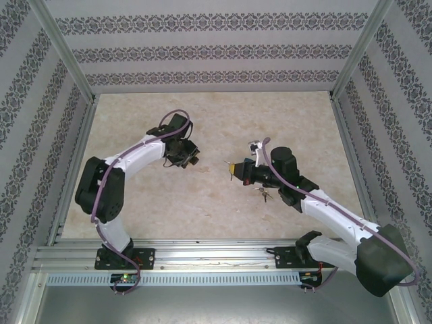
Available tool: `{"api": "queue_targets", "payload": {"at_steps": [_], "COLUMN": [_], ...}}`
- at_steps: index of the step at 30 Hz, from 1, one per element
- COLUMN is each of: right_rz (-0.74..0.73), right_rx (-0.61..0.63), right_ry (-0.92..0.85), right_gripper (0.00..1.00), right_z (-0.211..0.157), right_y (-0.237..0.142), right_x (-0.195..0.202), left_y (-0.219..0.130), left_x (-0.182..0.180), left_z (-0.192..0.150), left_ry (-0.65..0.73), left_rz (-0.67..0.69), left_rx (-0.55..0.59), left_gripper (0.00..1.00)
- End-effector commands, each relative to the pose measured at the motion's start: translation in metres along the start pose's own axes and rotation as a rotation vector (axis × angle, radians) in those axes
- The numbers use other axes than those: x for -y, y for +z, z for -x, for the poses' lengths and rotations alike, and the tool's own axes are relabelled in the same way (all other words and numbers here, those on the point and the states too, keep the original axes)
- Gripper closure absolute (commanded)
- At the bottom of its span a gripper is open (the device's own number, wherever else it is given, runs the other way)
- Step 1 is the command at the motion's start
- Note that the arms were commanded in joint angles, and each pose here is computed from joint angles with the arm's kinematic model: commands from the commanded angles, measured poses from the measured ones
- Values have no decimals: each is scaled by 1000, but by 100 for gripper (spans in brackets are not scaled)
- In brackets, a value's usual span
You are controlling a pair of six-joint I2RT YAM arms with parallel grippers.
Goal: Unlock with the key
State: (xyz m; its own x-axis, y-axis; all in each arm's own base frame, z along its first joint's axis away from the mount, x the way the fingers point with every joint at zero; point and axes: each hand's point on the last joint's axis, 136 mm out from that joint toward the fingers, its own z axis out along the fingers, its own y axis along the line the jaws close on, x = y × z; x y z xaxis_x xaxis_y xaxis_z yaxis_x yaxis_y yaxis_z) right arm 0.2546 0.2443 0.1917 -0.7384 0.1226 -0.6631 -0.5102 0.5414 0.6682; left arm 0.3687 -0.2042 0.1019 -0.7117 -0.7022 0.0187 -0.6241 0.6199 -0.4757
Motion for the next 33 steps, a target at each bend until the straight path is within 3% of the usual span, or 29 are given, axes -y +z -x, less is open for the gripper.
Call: {"api": "queue_targets", "payload": {"at_steps": [1,15,33], "right_rz": [-13,-73,-89], "right_rx": [31,71,162], "right_ry": [-15,7,57], "right_gripper": [100,100,100], "right_z": [7,2,19], "right_y": [5,36,88], "right_x": [-2,-5,-26], "left_y": [-22,-73,-76], "left_x": [20,40,38], "left_z": [-3,-3,-5], "left_ry": [16,29,10], "left_rz": [-98,-232,-269], "left_rx": [6,66,74], "left_gripper": [62,62,62]}}
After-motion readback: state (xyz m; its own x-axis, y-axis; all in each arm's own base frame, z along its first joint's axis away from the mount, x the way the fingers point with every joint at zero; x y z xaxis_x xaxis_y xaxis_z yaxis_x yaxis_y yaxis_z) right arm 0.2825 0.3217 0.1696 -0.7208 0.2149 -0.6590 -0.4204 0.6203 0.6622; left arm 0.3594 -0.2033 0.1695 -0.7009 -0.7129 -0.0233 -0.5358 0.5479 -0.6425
